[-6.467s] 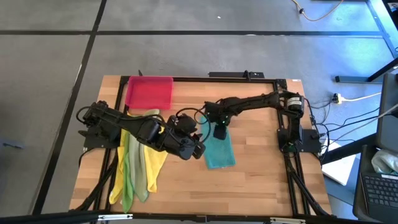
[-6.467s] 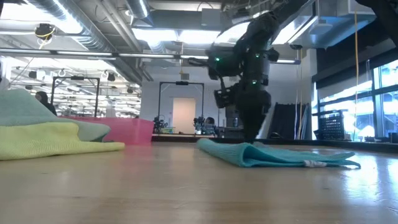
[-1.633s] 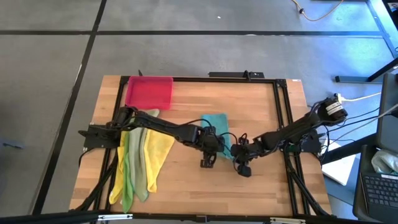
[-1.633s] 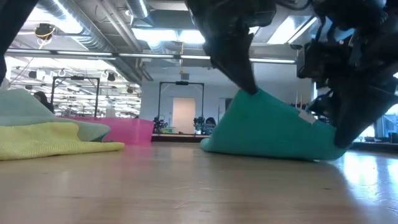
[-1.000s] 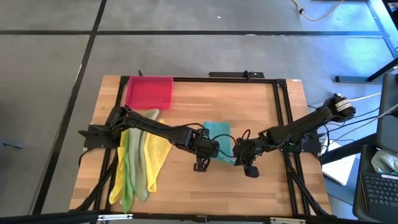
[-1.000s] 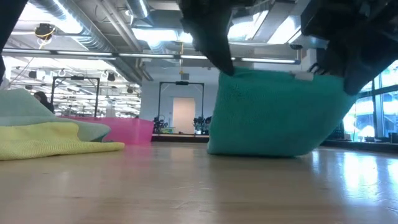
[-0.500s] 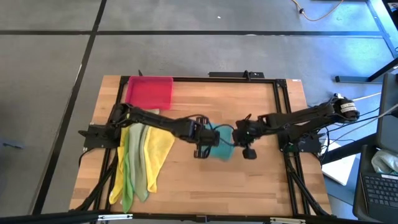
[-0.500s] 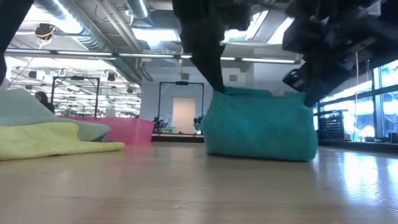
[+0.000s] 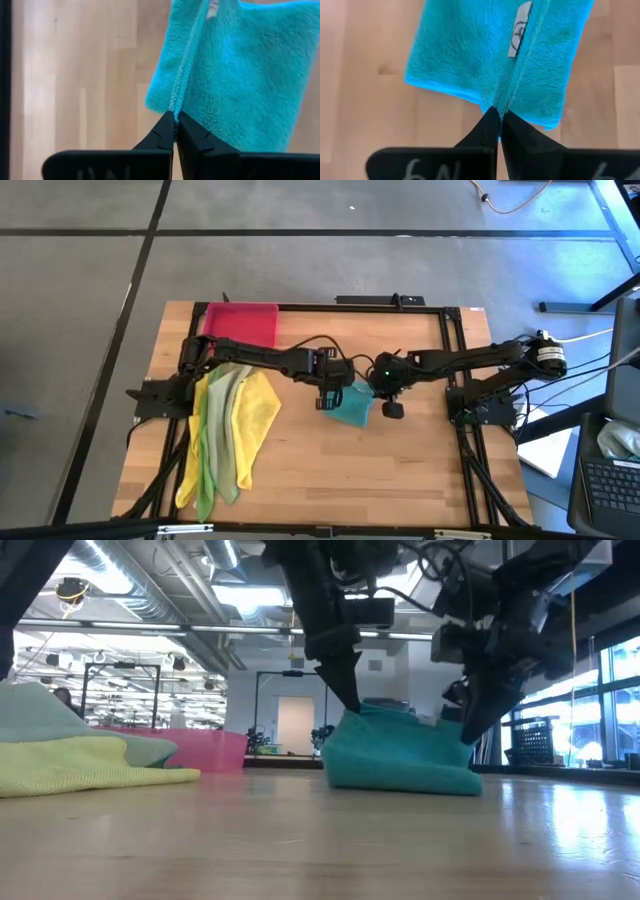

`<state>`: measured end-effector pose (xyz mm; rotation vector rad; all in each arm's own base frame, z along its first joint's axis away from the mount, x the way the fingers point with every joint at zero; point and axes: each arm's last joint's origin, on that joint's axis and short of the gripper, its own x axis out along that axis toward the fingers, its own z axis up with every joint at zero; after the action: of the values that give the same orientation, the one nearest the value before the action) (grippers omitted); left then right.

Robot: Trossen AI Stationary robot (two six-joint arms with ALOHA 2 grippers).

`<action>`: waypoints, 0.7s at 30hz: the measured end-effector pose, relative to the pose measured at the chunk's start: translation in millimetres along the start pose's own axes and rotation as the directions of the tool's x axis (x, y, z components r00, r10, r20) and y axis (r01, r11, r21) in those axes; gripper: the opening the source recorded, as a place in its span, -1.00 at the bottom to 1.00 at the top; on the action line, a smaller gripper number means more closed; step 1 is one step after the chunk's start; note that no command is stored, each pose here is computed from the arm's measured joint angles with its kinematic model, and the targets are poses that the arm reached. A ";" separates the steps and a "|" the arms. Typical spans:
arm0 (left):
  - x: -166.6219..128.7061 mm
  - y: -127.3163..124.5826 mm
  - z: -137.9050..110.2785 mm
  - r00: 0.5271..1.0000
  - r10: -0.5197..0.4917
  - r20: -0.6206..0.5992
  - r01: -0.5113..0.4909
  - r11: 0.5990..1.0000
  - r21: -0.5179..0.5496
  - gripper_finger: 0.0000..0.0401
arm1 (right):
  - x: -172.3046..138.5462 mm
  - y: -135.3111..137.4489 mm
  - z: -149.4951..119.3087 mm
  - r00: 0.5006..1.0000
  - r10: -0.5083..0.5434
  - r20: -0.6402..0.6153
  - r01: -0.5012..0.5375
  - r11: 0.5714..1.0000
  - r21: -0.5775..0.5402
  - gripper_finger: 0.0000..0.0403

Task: Fold microfiber towels
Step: Fold the blue microfiber towel

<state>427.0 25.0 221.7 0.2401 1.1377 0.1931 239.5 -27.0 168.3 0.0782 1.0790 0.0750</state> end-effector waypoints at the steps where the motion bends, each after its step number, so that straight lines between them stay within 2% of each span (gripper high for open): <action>1: 1.1 3.7 -0.2 1.000 -0.009 0.003 0.009 1.000 -0.002 -0.98 | 1.6 -1.8 -0.4 1.000 -0.003 -0.006 0.003 1.000 0.006 -0.92; 9: 11.2 20.4 -5.0 0.998 -0.052 0.019 0.052 0.998 -0.044 -0.97 | 8.3 -13.6 -0.6 1.000 -0.022 -0.010 0.022 0.999 0.047 -0.92; 14: 21.9 16.8 -13.8 0.993 -0.115 0.017 0.116 0.992 -0.047 -0.97 | 7.2 -19.3 -2.6 0.999 -0.031 -0.021 0.032 0.997 0.071 -0.92; 21: 24.6 15.0 -11.9 0.994 -0.098 0.056 0.101 0.994 -0.042 -0.98 | 6.8 -21.2 -3.1 0.999 -0.033 -0.022 0.035 0.996 0.079 -0.92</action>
<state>425.8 47.2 199.8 0.1471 1.0881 0.1232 240.5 -47.3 158.8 0.1311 1.1031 0.0023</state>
